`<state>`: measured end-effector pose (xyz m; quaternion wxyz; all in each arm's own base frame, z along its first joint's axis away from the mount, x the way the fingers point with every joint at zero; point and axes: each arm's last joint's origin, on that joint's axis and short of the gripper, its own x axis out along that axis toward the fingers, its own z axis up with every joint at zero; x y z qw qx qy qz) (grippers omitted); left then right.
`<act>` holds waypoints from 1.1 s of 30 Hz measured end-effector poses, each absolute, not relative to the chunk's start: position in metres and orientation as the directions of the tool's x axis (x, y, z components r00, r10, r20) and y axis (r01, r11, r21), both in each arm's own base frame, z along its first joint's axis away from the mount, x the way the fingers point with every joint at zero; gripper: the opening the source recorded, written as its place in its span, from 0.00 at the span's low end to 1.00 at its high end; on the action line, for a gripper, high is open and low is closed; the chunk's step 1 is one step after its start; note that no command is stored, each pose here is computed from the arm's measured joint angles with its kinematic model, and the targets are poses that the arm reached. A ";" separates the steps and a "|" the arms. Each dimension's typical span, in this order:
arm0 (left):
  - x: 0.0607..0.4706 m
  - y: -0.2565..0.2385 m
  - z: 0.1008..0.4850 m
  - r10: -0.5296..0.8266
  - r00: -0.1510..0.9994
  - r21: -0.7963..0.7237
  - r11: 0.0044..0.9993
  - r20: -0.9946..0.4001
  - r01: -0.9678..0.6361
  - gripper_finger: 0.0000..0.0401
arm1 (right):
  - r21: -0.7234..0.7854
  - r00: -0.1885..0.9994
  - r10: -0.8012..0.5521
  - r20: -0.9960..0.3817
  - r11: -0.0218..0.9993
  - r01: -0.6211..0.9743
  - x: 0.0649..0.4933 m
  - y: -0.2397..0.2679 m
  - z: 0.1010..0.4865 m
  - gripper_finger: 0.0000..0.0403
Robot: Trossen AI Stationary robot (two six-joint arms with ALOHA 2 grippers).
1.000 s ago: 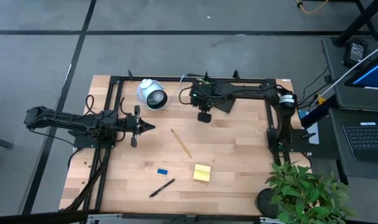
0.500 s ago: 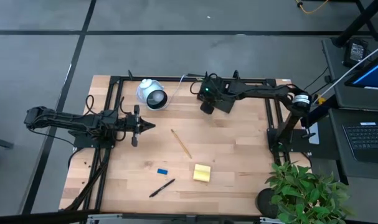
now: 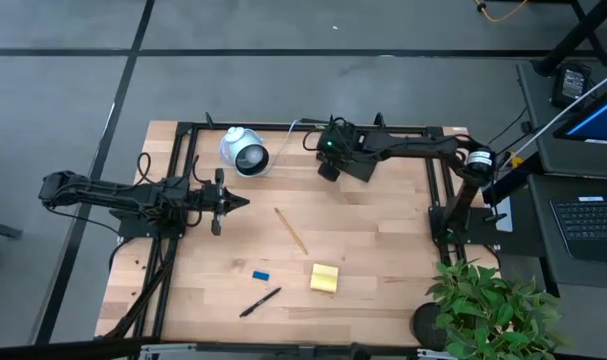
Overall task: Pick and place office supplies into organizer
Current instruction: Put the green eraser into the desk organizer
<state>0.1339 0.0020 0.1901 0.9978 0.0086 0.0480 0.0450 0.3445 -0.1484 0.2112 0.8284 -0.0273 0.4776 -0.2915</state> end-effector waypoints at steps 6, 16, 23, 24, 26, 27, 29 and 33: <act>0.134 0.002 0.190 0.090 0.991 0.022 0.996 -0.095 -0.089 0.00 | -0.331 0.359 -0.519 -0.776 0.819 0.469 0.345 -0.154 0.206 0.05; 0.134 0.002 0.191 0.091 0.992 0.019 0.996 -0.088 -0.089 0.00 | -0.335 0.324 -0.508 -0.798 0.821 0.463 0.349 -0.160 0.187 0.05; 0.134 0.002 0.191 0.091 0.992 0.020 0.996 -0.089 -0.089 0.00 | -0.335 0.314 -0.505 -0.804 0.821 0.462 0.351 -0.161 0.179 0.05; 0.134 0.002 0.191 0.091 0.992 0.019 0.996 -0.089 -0.089 0.00 | -0.335 0.311 -0.504 -0.806 0.821 0.461 0.351 -0.161 0.179 0.05; 0.134 0.002 0.191 0.090 0.992 0.020 0.996 -0.089 -0.089 0.00 | -0.336 0.306 -0.502 -0.809 0.822 0.459 0.350 -0.161 0.179 0.05; 0.134 0.002 0.191 0.091 0.992 0.020 0.996 -0.089 -0.089 0.00 | -0.336 0.305 -0.502 -0.809 0.822 0.460 0.350 -0.162 0.179 0.05; 0.134 0.002 0.191 0.090 0.992 0.019 0.996 -0.089 -0.089 0.00 | -0.337 0.298 -0.500 -0.813 0.822 0.459 0.349 -0.162 0.179 0.05; 0.134 0.002 0.191 0.090 0.992 0.019 0.996 -0.089 -0.089 0.00 | -0.339 0.298 -0.502 -0.812 0.821 0.459 0.349 -0.162 0.179 0.05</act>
